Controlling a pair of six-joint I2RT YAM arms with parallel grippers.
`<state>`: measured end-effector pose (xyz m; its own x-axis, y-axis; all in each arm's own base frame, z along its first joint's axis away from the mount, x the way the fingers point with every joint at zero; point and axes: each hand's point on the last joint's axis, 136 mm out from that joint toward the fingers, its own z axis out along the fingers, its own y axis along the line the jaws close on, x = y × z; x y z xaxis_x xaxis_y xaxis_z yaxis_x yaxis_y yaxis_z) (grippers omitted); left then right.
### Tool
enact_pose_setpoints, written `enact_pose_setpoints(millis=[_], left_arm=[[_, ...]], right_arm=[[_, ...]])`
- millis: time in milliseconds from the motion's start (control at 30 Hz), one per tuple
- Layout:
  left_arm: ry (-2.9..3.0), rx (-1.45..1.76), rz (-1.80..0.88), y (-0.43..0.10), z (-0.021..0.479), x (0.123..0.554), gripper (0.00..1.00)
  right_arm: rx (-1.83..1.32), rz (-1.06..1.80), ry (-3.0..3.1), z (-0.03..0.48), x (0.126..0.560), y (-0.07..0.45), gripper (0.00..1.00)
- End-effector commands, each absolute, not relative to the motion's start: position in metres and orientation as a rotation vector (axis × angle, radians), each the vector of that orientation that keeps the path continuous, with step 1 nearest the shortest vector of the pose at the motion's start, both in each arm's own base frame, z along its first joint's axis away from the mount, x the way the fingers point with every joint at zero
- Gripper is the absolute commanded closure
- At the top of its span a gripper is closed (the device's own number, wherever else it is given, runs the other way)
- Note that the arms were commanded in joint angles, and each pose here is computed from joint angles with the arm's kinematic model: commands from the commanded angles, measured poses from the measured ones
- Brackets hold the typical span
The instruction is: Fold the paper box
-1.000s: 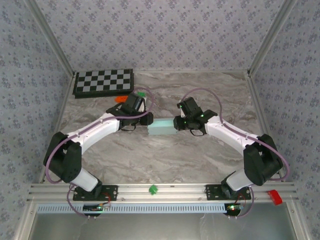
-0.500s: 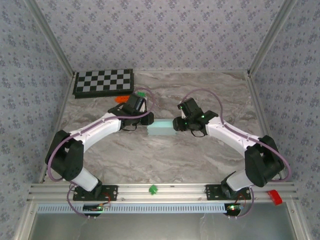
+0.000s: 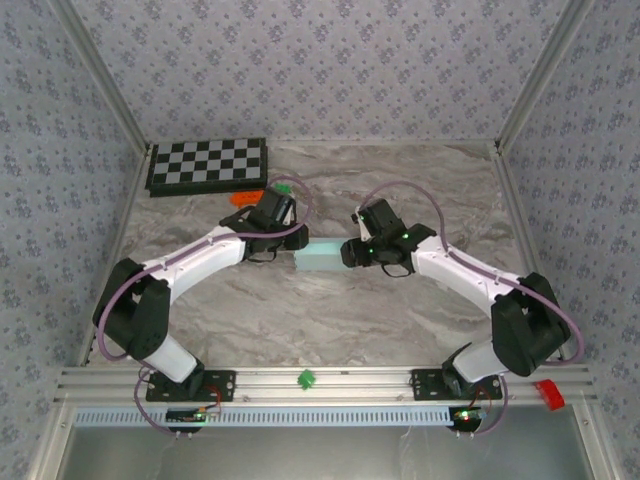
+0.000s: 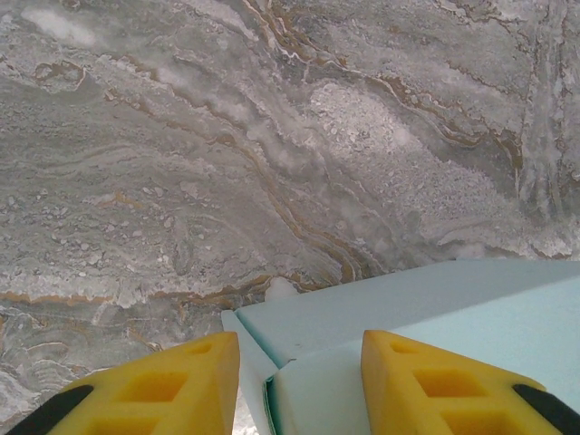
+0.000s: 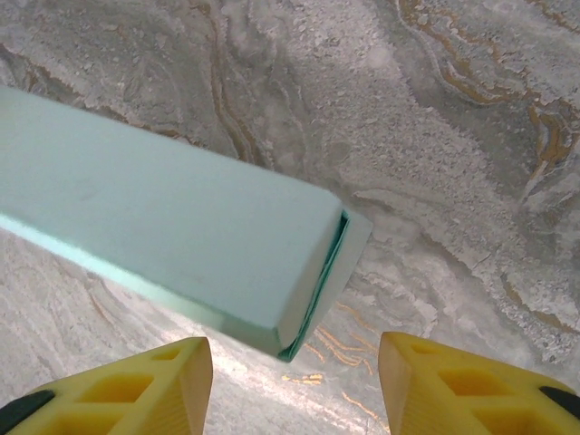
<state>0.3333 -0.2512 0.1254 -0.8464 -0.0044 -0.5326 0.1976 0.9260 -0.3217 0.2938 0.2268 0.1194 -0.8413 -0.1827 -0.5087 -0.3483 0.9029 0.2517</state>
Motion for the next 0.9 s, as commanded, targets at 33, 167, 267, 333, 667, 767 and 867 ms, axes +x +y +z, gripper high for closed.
enact_pose_setpoints(millis=[33,167,267,333,667,767,867], left_arm=[[2.648,0.144,-0.400,-0.242,0.095,0.318,0.60],[2.644,0.141,-0.398,-0.243,0.096,0.319,0.60],[2.643,0.140,-0.388,-0.242,0.095,0.319,0.60],[2.641,0.137,-0.386,-0.241,0.096,0.319,0.60],[2.639,0.141,-0.376,-0.241,0.093,0.319,0.60],[2.637,0.145,-0.374,-0.242,0.094,0.319,0.60],[2.633,0.146,-0.372,-0.242,0.094,0.319,0.60]], right_arm=[[-0.448,0.533,2.522,0.135,0.285,0.232,0.44],[-0.458,0.601,2.473,0.146,0.282,0.237,0.41],[-0.433,0.648,2.451,0.154,0.284,0.239,0.40],[-0.402,0.667,2.448,0.156,0.287,0.239,0.40],[-0.227,0.714,2.460,0.165,0.311,0.232,0.38],[-0.188,0.697,2.493,0.158,0.315,0.228,0.38],[-0.174,0.702,2.514,0.152,0.317,0.229,0.39]])
